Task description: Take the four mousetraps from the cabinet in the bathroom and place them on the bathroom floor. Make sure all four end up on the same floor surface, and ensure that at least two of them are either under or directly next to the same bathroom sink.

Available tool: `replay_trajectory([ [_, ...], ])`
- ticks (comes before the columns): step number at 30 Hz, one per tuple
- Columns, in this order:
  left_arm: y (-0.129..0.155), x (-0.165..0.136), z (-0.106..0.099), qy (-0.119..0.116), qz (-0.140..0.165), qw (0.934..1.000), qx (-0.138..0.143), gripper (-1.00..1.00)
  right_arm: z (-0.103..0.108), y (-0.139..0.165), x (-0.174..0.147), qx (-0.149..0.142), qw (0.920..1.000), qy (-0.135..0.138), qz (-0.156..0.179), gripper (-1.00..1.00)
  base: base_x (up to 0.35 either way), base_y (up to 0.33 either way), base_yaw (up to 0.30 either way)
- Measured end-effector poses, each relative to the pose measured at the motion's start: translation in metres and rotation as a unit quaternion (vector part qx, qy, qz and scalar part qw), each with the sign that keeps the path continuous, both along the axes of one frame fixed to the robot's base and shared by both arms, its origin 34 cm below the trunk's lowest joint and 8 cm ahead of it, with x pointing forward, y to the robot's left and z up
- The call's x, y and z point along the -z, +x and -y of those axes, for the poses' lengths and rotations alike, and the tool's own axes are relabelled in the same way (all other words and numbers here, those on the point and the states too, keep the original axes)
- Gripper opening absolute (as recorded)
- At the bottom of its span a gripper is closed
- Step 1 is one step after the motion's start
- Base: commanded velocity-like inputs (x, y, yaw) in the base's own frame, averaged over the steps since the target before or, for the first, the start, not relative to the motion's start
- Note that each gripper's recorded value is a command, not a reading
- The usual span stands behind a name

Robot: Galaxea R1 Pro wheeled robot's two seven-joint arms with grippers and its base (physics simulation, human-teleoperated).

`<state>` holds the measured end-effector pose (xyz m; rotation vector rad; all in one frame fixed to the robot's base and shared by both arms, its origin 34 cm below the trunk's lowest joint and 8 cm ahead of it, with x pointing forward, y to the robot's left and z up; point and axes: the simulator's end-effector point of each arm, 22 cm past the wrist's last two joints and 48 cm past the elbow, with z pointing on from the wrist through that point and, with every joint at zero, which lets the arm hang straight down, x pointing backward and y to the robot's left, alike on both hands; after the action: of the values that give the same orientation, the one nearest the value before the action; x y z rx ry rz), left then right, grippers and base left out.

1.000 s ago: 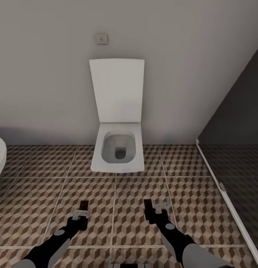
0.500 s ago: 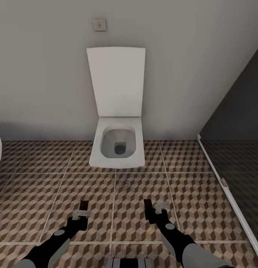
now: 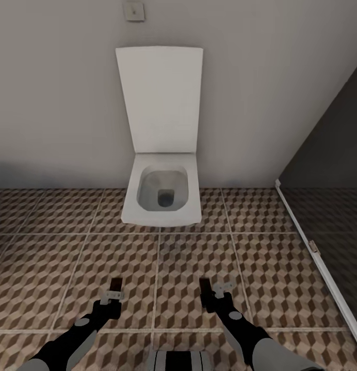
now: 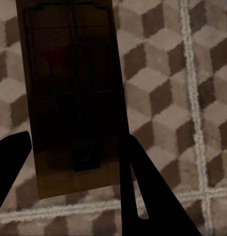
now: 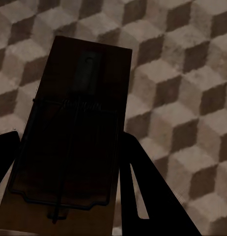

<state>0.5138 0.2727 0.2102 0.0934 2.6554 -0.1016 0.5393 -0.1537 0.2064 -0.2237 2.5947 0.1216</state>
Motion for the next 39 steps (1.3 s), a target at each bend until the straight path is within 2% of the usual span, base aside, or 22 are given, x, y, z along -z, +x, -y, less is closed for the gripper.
replay_trajectory([
  [7, -0.007, 0.020, 0.000, 0.000, -0.005, 1.0000, 0.000, -1.00, 0.001, -0.009, 0.021, 0.000, 1.0000, -0.001, -0.007, -1.00, 0.000, 0.000, 0.000],
  [14, -0.009, 0.022, 0.000, 0.000, -0.007, 1.0000, 0.000, -1.00, 0.002, -0.011, 0.023, 0.000, 1.0000, -0.001, -0.008, -1.00, 0.000, 0.000, 0.000],
  [26, -0.008, 0.021, -0.002, 0.001, -0.005, 1.0000, -0.004, -1.00, -0.003, 0.009, 0.012, -0.001, 0.9996, 0.006, 0.029, -1.00, 0.000, 0.000, 0.000],
  [32, -0.007, 0.021, -0.002, 0.001, -0.003, 1.0000, -0.005, -1.00, -0.013, 0.034, -0.003, -0.002, 0.9980, 0.015, 0.061, -1.00, 0.000, 0.000, 0.000],
  [39, -0.006, 0.020, -0.001, -0.001, -0.002, 1.0000, -0.008, -1.00, -0.014, 0.038, -0.006, -0.004, 0.9977, 0.016, 0.066, -1.00, 0.000, 0.000, 0.000],
])
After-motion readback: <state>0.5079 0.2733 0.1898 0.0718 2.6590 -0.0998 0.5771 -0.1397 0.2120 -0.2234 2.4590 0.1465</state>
